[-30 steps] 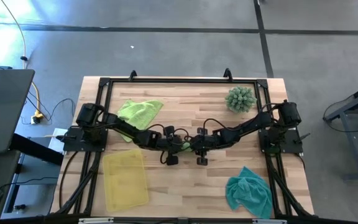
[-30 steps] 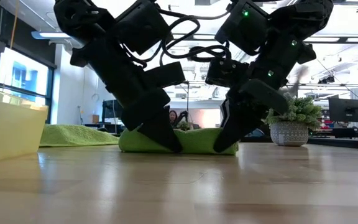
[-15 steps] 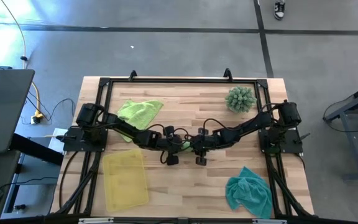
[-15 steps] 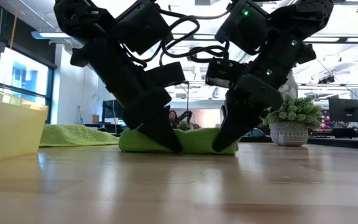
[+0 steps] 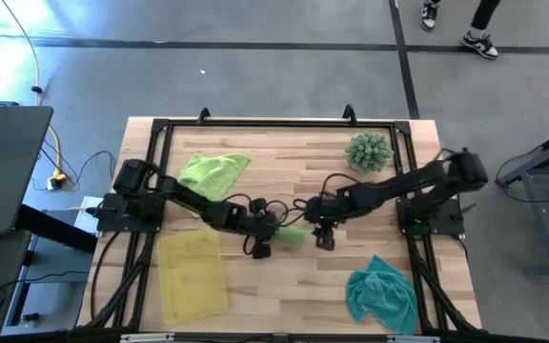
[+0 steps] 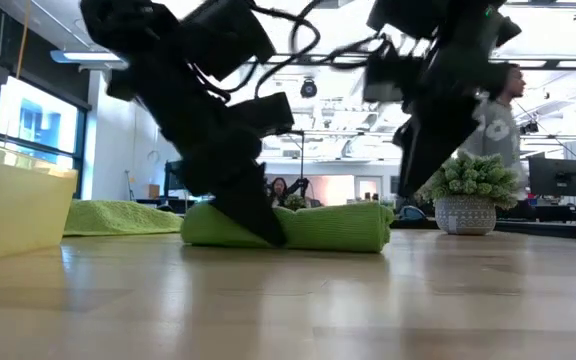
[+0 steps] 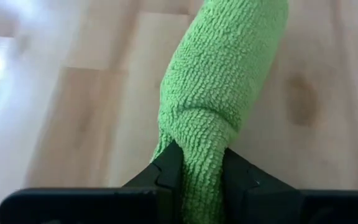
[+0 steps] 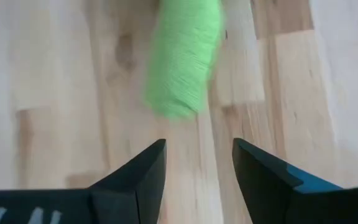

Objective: Roll microfiber towels into tight, uniform cylinder then place into a basket
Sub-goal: Put the green microfiber towel into the yellow bin

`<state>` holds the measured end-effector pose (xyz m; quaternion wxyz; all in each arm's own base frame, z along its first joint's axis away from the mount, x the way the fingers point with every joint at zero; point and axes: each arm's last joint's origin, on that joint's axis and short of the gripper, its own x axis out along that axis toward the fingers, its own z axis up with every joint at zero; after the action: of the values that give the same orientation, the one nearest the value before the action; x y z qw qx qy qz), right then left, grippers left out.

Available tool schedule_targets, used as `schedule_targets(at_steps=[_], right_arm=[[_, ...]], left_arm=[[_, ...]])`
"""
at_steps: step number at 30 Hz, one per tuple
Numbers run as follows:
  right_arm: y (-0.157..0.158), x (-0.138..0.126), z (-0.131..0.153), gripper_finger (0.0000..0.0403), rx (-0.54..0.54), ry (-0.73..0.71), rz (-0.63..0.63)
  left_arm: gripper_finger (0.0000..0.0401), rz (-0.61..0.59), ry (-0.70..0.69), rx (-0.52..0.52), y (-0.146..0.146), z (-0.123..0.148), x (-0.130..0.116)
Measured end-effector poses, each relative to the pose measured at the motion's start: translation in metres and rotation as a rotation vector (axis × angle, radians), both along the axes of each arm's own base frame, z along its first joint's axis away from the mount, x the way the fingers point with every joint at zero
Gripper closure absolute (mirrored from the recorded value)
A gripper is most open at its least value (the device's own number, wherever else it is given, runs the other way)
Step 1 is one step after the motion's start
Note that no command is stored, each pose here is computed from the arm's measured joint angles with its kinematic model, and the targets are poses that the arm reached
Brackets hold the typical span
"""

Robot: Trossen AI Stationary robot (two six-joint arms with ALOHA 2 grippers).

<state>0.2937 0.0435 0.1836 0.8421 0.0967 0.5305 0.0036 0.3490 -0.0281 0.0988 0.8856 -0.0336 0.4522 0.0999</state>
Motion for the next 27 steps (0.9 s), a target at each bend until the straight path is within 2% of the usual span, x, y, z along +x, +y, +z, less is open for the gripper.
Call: schedule_targets(at_steps=[3,7,11,14,20,27], right_arm=[[0.002,-0.014,0.02,0.0226,0.003,-0.025,-0.019],[0.005,-0.028,0.043,0.0226,-0.001,-0.085,-0.057],[0.008,-0.037,0.058,0.0226,-0.012,-0.146,-0.091],[0.012,-0.04,0.063,0.0226,-0.007,-0.171,-0.1],[0.019,-0.043,0.063,0.0226,-0.029,-0.181,-0.112],[0.028,-0.044,0.06,0.0226,-0.017,-0.166,-0.117]], left_arm=[[0.035,-0.027,0.001,0.008,-0.011,0.001,-0.002],[0.035,-0.068,-0.018,-0.004,-0.024,0.017,-0.005],[0.035,-0.101,-0.114,-0.007,-0.032,0.058,-0.006],[0.035,-0.088,-0.145,0.005,-0.037,0.086,-0.017],[0.035,-0.02,-0.219,-0.042,-0.057,0.14,-0.056],[0.035,0.141,-0.147,-0.184,-0.089,0.156,-0.109]])
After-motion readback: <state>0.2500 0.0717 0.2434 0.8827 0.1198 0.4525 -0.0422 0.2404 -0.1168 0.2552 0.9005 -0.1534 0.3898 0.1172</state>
